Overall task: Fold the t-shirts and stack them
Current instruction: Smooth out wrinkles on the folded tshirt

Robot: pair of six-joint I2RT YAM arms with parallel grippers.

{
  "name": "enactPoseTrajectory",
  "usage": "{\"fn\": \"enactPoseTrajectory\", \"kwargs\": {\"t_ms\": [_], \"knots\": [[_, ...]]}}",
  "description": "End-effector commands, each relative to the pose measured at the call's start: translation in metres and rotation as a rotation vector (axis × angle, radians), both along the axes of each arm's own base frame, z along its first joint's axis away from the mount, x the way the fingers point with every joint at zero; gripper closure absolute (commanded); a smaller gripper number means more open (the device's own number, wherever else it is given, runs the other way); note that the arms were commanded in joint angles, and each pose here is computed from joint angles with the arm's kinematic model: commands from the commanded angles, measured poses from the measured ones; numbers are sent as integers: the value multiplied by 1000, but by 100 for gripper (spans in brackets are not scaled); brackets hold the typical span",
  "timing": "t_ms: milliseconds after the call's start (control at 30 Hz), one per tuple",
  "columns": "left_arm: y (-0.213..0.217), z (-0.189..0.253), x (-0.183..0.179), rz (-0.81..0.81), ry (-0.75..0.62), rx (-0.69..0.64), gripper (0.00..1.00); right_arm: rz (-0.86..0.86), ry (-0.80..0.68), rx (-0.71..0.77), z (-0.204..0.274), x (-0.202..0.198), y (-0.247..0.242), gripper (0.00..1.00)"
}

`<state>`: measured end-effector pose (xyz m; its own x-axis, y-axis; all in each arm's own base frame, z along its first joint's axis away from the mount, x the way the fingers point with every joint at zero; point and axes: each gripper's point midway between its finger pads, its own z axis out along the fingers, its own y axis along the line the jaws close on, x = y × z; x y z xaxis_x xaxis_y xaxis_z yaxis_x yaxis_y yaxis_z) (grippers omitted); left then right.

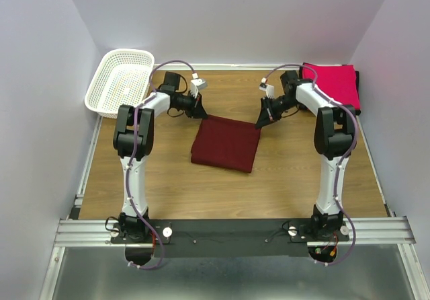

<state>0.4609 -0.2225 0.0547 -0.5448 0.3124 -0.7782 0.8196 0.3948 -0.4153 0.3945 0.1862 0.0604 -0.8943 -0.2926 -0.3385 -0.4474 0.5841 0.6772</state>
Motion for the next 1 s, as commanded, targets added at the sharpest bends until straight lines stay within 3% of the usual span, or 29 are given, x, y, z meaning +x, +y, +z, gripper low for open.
{"fn": "enactPoseTrajectory", "kwargs": {"t_ms": [0,300,633,667,733,767,800,833,867,900,967], "knots": [[7,12,7,19,-42,-10,100,0,-78,-30,34,0,-6,99],[15,8,17,66,-54,23,100,-4,-97,-159,5,7,-36,99],[17,3,37,117,-36,24,100,-98,-138,-237,-29,74,-46,99],[18,3,40,126,-36,26,95,-109,-166,-242,-24,84,-47,95],[21,7,46,151,-36,28,74,-122,-186,-249,-21,95,-47,75],[24,15,48,161,-48,18,63,-141,-185,-242,-16,98,-45,60],[32,25,52,182,-53,-2,46,-152,-197,-235,-9,102,-45,37],[34,39,56,188,-81,-34,33,-155,-207,-208,3,102,-41,29],[34,64,49,183,-79,-89,13,-165,-228,-183,23,101,-37,5],[35,78,45,179,-90,-112,12,-170,-237,-156,36,99,-34,0],[30,112,25,150,-100,-171,9,-180,-233,-59,70,88,-21,0]]}}
